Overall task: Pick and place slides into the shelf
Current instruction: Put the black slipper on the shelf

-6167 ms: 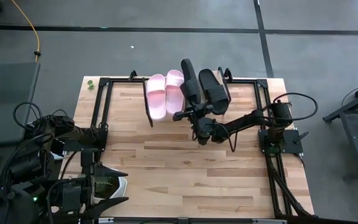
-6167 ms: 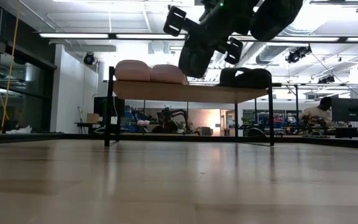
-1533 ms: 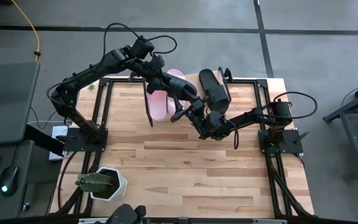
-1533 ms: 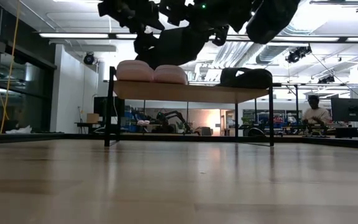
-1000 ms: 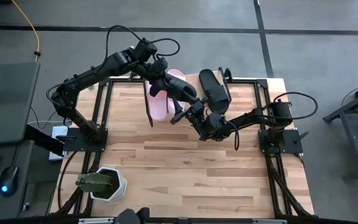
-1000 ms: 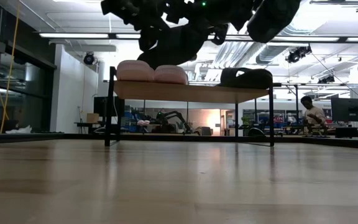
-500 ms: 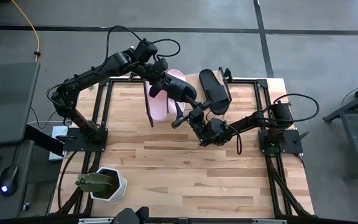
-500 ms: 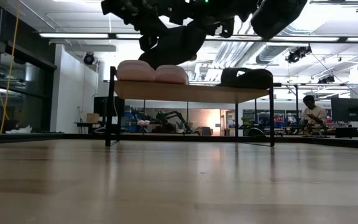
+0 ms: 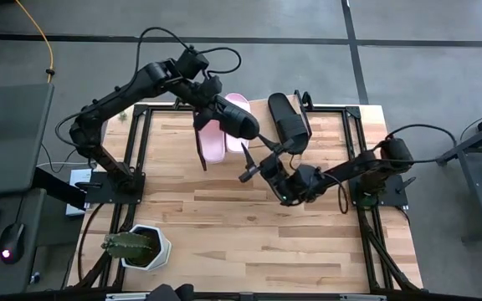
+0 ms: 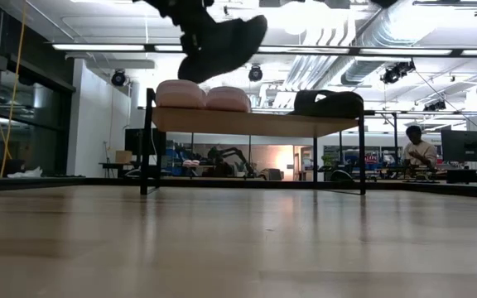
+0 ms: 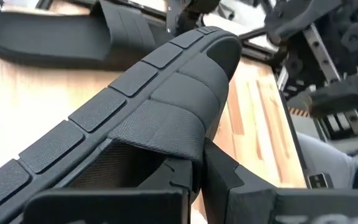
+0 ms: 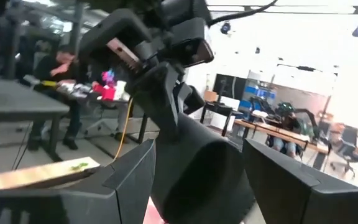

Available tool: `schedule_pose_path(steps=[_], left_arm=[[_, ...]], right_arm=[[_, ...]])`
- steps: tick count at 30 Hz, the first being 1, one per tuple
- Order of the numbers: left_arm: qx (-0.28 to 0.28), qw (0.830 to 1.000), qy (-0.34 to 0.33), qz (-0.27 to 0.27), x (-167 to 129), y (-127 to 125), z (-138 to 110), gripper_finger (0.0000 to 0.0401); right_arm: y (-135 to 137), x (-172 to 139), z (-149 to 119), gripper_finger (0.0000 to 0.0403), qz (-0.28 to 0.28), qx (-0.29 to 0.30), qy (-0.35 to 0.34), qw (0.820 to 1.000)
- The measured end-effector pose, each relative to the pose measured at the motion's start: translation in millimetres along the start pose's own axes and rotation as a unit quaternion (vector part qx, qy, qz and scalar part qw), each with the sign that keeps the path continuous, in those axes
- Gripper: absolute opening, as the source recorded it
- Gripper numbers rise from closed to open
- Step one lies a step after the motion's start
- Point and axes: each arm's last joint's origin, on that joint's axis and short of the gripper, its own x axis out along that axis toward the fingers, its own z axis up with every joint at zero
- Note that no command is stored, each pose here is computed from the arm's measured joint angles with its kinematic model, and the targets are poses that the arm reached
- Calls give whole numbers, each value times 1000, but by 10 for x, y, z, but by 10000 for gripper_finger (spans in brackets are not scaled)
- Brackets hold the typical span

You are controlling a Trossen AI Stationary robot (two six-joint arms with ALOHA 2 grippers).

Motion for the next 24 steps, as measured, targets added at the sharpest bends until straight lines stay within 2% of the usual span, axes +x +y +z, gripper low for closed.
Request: schedule_pose_path(steps=[7, 12, 20, 24], left_arm=[[-2, 999, 33, 2, -215, -169, 41, 3], [-16, 999, 46, -5, -310, -251, 49, 2], [-58, 992, 100, -44, -316, -381, -53, 2], [-67, 987, 131, -63, -250, -509, -88, 2]], right_arm=[[-4, -178, 139, 232, 66, -80, 16, 994], [13, -266, 133, 232, 146, -162, 16, 976], [-38, -334, 186, 232, 220, -201, 4, 955], [-13, -357, 171, 232, 275, -224, -18, 935]])
